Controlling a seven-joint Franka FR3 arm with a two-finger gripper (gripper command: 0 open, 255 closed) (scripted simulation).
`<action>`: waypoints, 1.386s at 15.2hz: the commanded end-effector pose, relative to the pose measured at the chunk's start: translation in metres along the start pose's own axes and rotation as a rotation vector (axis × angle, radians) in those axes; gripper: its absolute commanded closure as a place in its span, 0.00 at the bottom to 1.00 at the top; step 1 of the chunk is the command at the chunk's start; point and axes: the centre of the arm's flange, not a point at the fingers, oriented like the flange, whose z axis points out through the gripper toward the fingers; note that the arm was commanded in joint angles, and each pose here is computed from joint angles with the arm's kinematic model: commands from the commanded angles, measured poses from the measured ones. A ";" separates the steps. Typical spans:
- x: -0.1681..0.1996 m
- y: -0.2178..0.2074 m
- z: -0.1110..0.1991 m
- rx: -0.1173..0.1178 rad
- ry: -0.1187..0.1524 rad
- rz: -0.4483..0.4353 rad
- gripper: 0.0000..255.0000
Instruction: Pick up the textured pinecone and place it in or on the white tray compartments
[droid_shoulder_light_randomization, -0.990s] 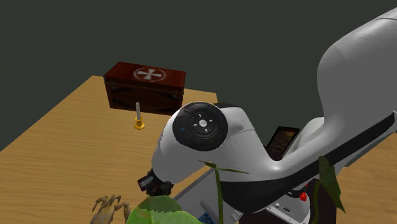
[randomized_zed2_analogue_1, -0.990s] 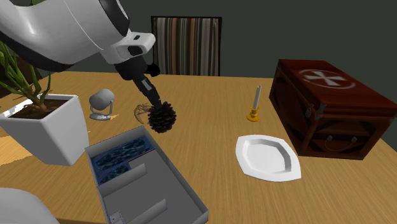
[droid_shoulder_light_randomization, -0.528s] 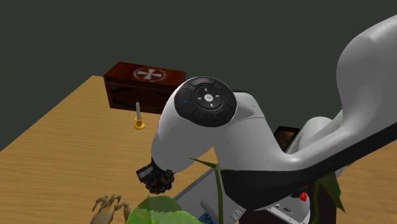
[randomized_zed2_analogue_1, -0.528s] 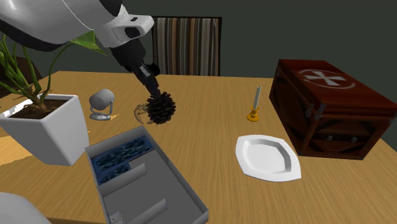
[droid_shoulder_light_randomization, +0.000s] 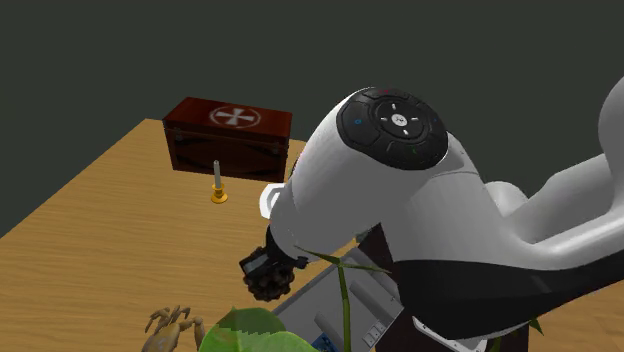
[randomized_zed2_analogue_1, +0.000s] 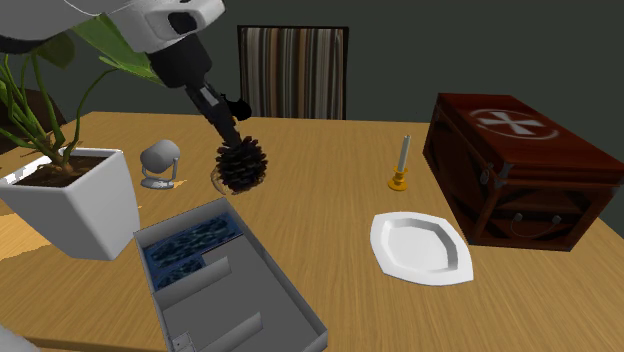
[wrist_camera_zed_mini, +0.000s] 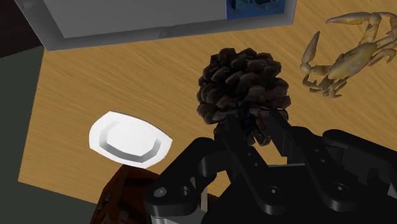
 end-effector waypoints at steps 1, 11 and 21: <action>-0.016 0.019 -0.012 0.002 -0.002 0.001 1.00; -0.094 0.105 -0.075 0.002 -0.002 0.001 1.00; -0.114 0.107 -0.033 0.002 -0.002 0.001 1.00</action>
